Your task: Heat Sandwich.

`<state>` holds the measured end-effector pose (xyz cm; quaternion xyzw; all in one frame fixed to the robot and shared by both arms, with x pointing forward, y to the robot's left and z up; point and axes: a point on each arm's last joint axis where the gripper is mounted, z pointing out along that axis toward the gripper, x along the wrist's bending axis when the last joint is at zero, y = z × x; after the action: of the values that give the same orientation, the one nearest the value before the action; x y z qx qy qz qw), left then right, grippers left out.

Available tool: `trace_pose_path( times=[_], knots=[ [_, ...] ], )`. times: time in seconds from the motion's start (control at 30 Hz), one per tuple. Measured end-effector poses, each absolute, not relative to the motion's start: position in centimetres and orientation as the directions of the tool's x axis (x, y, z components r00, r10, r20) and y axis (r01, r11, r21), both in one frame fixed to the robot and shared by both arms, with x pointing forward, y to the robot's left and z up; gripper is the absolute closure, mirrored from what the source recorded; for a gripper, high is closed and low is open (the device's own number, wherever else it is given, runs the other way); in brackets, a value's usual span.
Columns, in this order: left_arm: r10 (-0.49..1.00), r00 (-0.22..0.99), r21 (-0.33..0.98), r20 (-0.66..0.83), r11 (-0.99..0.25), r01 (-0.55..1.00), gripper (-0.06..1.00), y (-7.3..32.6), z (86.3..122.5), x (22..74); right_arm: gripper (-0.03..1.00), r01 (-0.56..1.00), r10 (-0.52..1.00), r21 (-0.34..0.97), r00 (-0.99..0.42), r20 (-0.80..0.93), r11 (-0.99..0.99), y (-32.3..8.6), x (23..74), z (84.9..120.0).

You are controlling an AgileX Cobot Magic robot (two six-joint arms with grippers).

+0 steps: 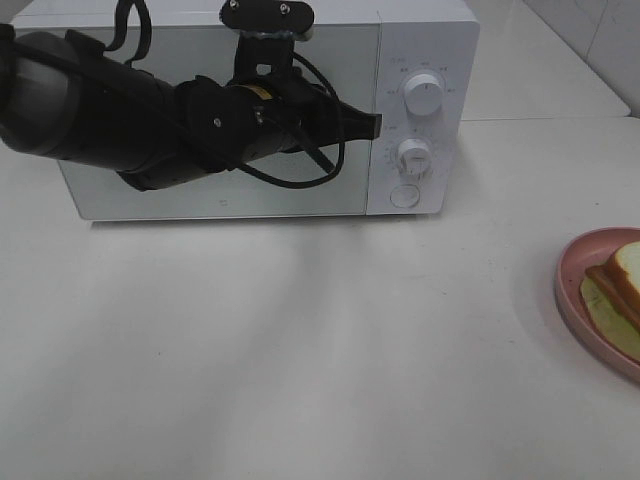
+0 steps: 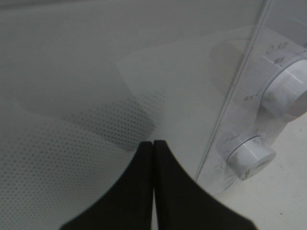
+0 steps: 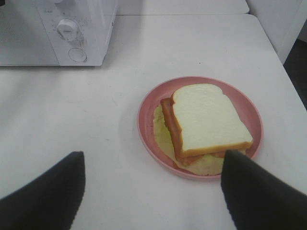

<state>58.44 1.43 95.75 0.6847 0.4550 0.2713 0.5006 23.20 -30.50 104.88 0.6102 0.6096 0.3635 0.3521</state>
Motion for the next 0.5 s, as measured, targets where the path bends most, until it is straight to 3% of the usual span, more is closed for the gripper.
trace_pose_path(
  times=[0.5],
  knots=[
    [0.851, 0.502, 0.879, -0.155, -0.113, 0.464, 0.94, 2.0, 98.6, 57.6, 0.21, 0.488, 1.000, 0.873, -0.007, 0.014, -0.009, -30.5, 23.2, 104.9]
  ],
)
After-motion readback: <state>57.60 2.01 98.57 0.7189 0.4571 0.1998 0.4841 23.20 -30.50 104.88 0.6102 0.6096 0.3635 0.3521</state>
